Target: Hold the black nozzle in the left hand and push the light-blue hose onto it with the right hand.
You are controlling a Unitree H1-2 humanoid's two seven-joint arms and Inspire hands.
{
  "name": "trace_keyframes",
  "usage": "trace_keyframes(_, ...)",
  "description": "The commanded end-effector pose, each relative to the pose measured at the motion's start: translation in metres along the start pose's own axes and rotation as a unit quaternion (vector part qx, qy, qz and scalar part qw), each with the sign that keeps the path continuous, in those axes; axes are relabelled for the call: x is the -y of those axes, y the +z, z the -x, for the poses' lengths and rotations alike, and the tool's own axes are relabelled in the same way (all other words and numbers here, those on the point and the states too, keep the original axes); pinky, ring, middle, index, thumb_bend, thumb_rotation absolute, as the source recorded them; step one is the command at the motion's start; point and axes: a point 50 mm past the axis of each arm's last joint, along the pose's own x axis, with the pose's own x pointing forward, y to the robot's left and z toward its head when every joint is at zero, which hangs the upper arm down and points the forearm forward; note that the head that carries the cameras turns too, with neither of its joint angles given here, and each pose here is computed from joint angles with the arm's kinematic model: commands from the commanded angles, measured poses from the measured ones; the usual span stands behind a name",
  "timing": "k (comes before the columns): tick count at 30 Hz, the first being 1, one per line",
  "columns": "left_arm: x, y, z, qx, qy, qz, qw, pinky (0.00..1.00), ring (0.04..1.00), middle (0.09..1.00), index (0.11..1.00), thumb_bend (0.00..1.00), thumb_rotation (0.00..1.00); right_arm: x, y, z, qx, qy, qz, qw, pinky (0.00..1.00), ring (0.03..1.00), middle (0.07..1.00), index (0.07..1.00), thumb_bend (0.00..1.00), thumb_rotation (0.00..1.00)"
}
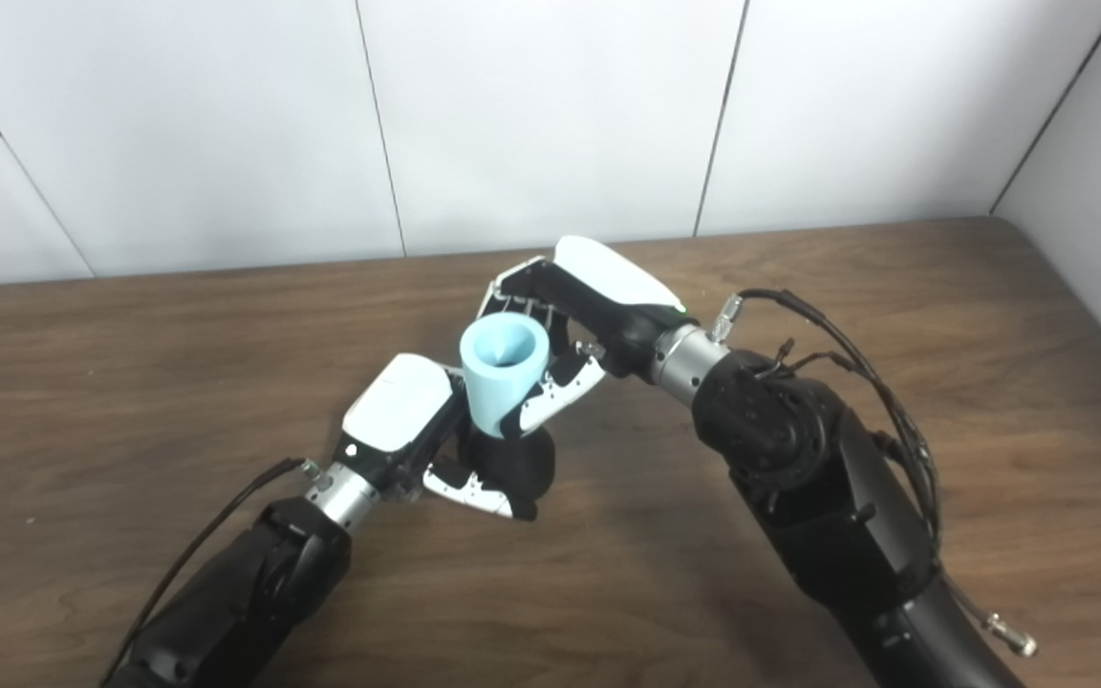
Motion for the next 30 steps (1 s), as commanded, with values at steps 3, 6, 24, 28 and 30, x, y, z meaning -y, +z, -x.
trace_keyframes(3, 0.044, -0.003, 0.041, -0.029, -0.097, 0.003, 0.995, 0.24, 0.326, 0.47, 0.482, 0.53, 0.0, -0.002, -0.019, 0.003, -0.056, 0.005, 0.0, 0.998, 0.32, 0.4, 0.481, 0.502, 0.52, 0.0)
trace_keyframes(6, 0.044, -0.003, 0.041, -0.029, -0.096, 0.003, 0.995, 0.25, 0.33, 0.4, 0.494, 0.52, 0.0, -0.003, -0.019, 0.004, -0.057, 0.01, 0.0, 0.998, 0.3, 0.389, 0.473, 0.527, 0.52, 0.0)
trace_keyframes(24, 0.047, -0.003, 0.038, -0.035, -0.1, 0.005, 0.994, 0.24, 0.333, 0.393, 0.495, 0.52, 0.0, 0.03, -0.003, 0.022, 0.057, 0.067, 0.061, 0.994, 0.82, 0.994, 0.997, 0.999, 1.0, 0.38)
trace_keyframes(28, 0.046, -0.005, 0.039, -0.035, -0.102, 0.001, 0.994, 0.25, 0.335, 0.392, 0.496, 0.52, 0.0, 0.036, -0.005, 0.026, 0.056, 0.056, 0.079, 0.994, 0.97, 1.0, 1.0, 1.0, 1.0, 0.4)
trace_keyframes(30, 0.046, -0.006, 0.039, -0.035, -0.104, -0.001, 0.994, 0.25, 0.336, 0.392, 0.496, 0.52, 0.0, 0.038, -0.006, 0.027, 0.046, 0.054, 0.078, 0.994, 0.99, 1.0, 1.0, 1.0, 1.0, 0.41)
